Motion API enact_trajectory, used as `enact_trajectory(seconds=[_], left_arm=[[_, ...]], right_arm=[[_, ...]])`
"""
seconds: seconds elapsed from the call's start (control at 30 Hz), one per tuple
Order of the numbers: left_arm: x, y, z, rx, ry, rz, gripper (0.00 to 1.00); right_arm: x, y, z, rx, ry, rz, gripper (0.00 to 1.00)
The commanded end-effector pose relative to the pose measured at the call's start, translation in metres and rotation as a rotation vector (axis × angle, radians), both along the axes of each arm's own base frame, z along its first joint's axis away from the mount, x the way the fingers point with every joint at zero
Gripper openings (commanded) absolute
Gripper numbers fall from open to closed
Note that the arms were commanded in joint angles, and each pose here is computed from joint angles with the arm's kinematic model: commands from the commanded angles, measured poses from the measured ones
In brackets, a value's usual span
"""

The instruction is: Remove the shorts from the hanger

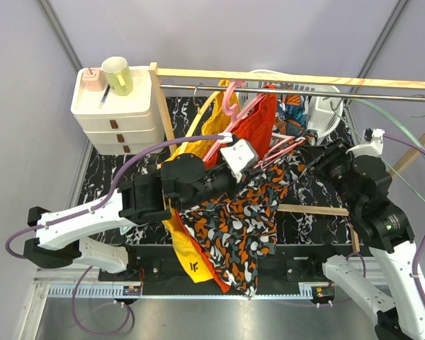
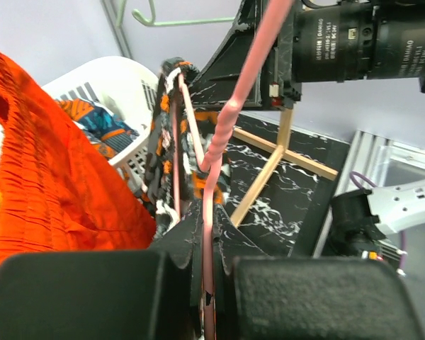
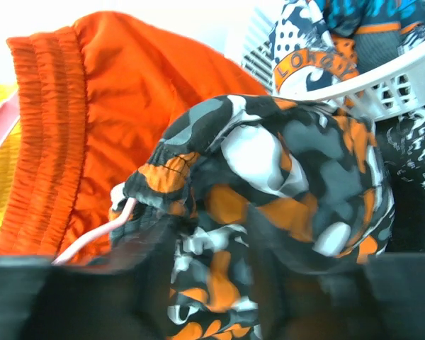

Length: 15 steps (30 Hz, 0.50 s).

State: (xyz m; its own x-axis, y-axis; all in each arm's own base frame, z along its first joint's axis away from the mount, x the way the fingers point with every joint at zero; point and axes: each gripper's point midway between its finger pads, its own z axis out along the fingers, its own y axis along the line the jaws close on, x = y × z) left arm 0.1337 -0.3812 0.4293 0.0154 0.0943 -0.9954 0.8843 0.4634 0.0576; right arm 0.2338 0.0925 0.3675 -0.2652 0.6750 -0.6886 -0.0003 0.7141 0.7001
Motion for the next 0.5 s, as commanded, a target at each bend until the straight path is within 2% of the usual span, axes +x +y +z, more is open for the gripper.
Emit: enact_trajectory(seconds=[0.0, 0.07, 0.13, 0.17, 0.2, 0.47], left_arm=[[-0.016, 0.009, 0.039, -0.136, -0.005, -0.075, 0.0], [-0.018, 0.008, 0.034, -0.117, -0.002, -0.082, 0.0], [-0.018, 0.009, 0.032, -0.103, -0.006, -0.082, 0.0], [-0.018, 0.009, 0.027, -0.084, -0.008, -0.087, 0.0], [-0.018, 0.009, 0.023, -0.07, -0.017, -0.091, 0.0], [-0.013, 0.025, 0.0, 0.022, -0.032, -0.055, 0.0]], right_arm=[[0.008, -0.017, 0.011, -0.029, -0.053, -0.097, 0.34], [0.011, -0.021, 0.009, -0.053, -0.038, -0.12, 0.19], [0.013, -0.03, 0.006, -0.088, -0.019, -0.168, 0.12], [0.014, -0.035, -0.001, -0.115, 0.02, -0.193, 0.03], [0.016, -0.046, -0.005, -0.145, 0.039, -0.247, 0.0], [0.02, -0.08, -0.015, -0.307, 0.146, -0.415, 0.0]])
